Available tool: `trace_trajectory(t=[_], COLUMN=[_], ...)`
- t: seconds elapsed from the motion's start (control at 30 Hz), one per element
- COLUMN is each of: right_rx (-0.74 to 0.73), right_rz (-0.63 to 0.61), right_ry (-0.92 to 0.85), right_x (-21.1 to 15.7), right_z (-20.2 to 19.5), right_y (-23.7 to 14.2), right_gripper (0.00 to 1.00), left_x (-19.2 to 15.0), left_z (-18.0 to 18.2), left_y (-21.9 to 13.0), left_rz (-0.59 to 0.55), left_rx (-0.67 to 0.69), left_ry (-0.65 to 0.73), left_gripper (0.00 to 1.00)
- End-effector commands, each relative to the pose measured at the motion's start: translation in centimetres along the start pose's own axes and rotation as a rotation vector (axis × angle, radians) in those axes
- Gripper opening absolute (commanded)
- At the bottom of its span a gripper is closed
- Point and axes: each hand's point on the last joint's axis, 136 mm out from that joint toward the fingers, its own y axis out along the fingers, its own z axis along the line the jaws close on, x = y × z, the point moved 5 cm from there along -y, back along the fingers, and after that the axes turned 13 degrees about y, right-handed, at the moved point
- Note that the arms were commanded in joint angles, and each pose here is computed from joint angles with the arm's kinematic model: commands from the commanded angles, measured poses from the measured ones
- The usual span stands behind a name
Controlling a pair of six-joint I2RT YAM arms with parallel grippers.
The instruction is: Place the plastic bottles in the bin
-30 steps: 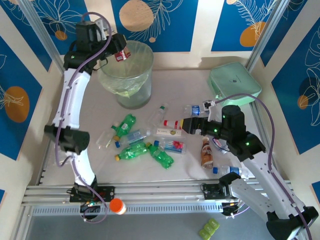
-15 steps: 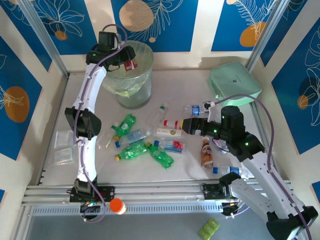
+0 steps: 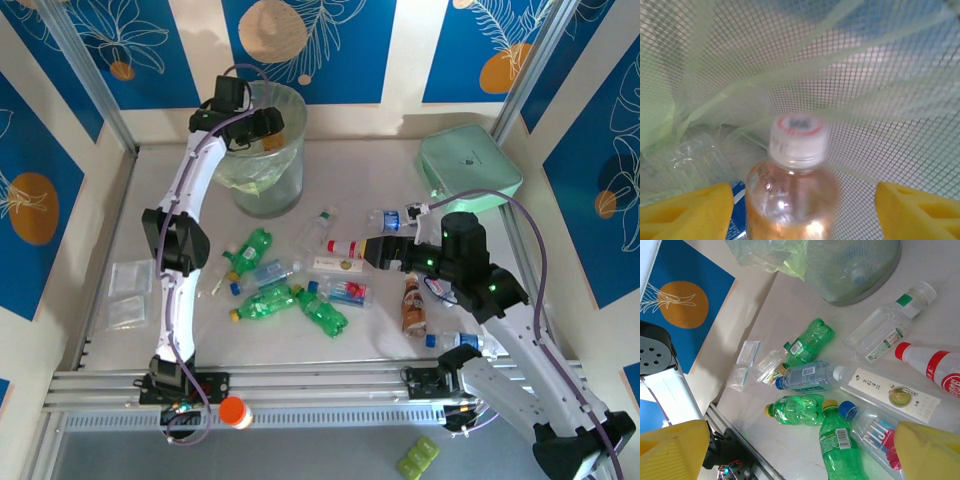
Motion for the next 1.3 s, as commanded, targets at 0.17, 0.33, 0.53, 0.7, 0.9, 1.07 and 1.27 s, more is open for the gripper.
trace_trajectory(t=[0.17, 0.33, 0.53, 0.7, 0.9, 1.07, 1.27], right_rx=[0.020, 0.021, 0.030, 0.036, 0.019, -0.054, -0.059], right_rz=[-0.018, -0.021, -0.036, -0.017, 0.040, 0.102, 0.177], right_ry=[-0.035, -0.038, -0.057, -0.066, -0.126, -0.210, -0.241], right_x=[0.5, 0.3, 0.4, 0.1, -1.4, -2.8, -3.9], right_z=[1.1, 1.2, 2.0, 2.4, 3.0, 3.8, 5.5], right_y=[-0.8, -1.1, -2.2, -2.6, -2.2, -2.0, -2.1], right_gripper=[0.95, 0.95, 0.95, 0.95, 0.92, 0.90, 0.83], left_x=[0.5, 1.5, 3.4, 3.8, -0.2, -5.9, -12.5], left_z=[-0.7, -1.5, -3.8, -6.9, -11.7, -11.8, -11.3], left_y=[-1.1, -2.9, -7.6, -13.3, -20.5, -24.3, -28.0], left_rz=[-0.030, -0.062, -0.145, -0.195, -0.248, -0.239, -0.160], left_rx=[0.014, -0.005, -0.026, -0.029, -0.129, -0.240, -0.305], left_ry=[0.020, 0.033, 0.076, 0.125, 0.155, 0.074, 0.065], left_gripper=[0.85, 0.85, 0.84, 0.83, 0.83, 0.83, 0.82])
